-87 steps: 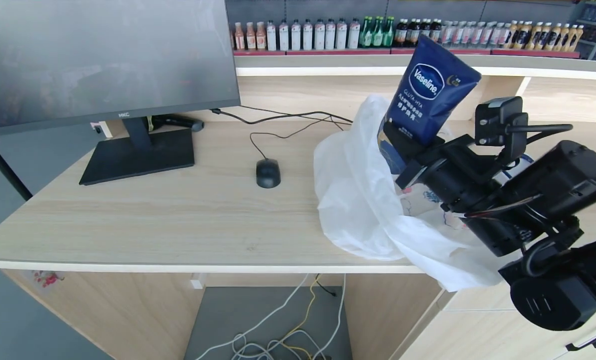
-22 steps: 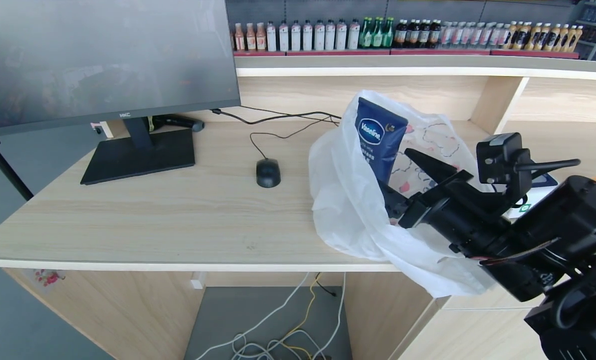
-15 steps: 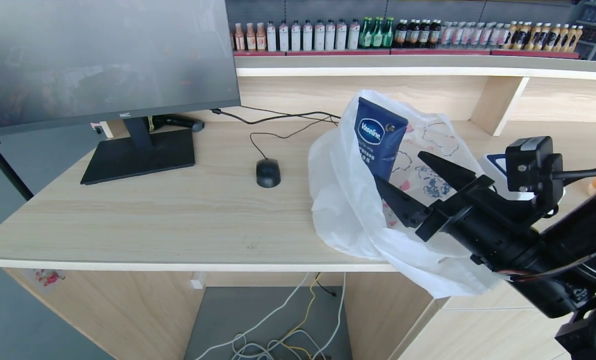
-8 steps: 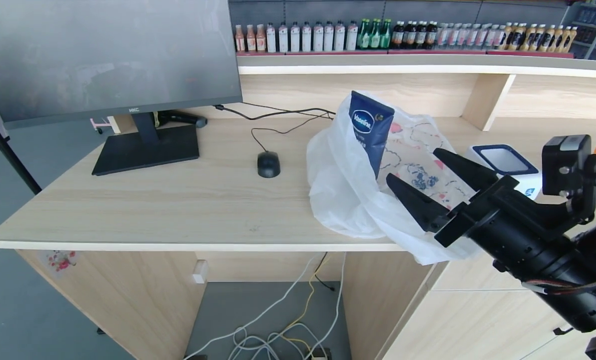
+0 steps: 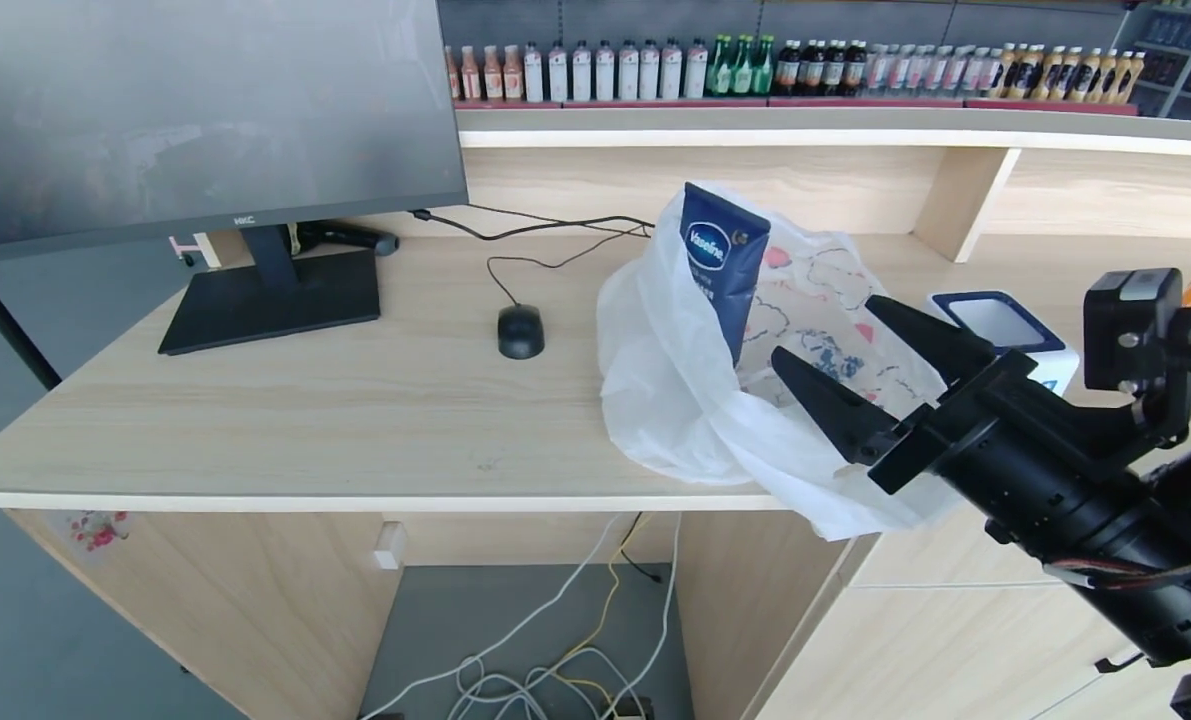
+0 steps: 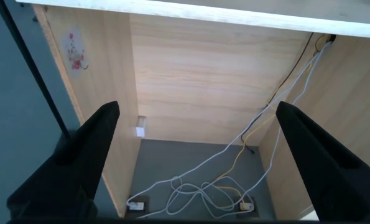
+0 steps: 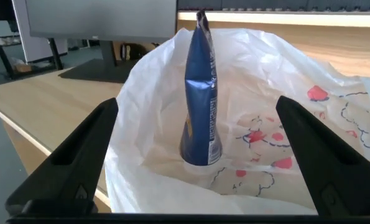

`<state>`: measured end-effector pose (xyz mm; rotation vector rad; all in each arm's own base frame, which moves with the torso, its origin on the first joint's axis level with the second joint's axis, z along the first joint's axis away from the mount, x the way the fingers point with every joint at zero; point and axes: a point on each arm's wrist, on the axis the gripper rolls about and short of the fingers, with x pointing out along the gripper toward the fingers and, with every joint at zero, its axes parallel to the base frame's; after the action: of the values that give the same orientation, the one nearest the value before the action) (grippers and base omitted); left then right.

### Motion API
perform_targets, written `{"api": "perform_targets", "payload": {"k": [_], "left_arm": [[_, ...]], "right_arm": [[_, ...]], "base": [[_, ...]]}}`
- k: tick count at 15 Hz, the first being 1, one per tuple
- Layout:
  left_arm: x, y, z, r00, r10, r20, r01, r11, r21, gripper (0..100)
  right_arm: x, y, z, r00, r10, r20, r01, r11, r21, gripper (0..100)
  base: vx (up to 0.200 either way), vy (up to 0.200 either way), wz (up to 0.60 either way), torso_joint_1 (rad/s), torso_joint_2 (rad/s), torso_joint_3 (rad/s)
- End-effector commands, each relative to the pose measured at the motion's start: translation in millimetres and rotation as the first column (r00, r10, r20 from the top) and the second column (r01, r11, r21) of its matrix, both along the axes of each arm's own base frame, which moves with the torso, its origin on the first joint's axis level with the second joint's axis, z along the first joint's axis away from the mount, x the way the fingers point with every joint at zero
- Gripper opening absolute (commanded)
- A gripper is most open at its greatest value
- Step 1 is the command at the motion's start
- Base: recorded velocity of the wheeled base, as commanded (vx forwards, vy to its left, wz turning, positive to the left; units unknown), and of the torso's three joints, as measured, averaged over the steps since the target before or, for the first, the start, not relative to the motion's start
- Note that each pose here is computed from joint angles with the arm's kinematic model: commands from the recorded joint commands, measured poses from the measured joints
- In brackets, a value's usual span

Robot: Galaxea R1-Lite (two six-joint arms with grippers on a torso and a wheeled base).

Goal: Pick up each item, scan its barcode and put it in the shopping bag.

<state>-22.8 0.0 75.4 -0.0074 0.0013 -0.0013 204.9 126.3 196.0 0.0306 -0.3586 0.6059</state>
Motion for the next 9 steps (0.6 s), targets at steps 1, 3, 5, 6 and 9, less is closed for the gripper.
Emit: {"api": "perform_targets", "payload": {"k": [1, 3, 5, 6, 9], "left_arm": [[0.0, 0.0, 0.1, 1.0, 0.001, 0.001, -0.001, 1.0, 0.0, 100], [0.0, 0.0, 0.1, 1.0, 0.0, 0.001, 0.0, 1.0, 0.0, 100], [0.0, 0.0, 0.1, 1.0, 0.001, 0.001, -0.001, 1.0, -0.002, 100], [0.0, 0.0, 0.1, 1.0, 0.001, 0.001, -0.001, 1.0, -0.002, 100], [0.0, 0.0, 0.2, 1.0, 0.001, 0.003, -0.001, 1.0, -0.003, 100]], "right_arm": [[-1.3, -1.0, 0.9, 1.0, -0.001, 0.004, 0.001, 1.0, 0.002, 100], [-1.9, -1.4, 1.3, 1.0, -0.001, 0.006, 0.001, 1.0, 0.003, 100], [-3.5, -2.3, -2.5, 1.0, -0.004, -0.003, 0.004, 1.0, -0.014, 100], [-3.5, -2.3, -2.5, 1.0, -0.005, -0.001, 0.005, 1.0, -0.016, 100], [-10.0, -5.9, -5.5, 1.0, -0.004, -0.013, 0.003, 1.0, -0.023, 100]], "base": [[0.0, -0.2, 0.0, 0.017, 0.01, 0.002], [0.0, -0.2, 0.0, 0.005, 0.0, 0.002], [0.0, -0.2, 0.0, 0.002, 0.0, 0.002], [0.0, -0.2, 0.0, 0.002, 0.0, -0.002], [0.0, -0.2, 0.0, 0.006, 0.0, 0.002]]}}
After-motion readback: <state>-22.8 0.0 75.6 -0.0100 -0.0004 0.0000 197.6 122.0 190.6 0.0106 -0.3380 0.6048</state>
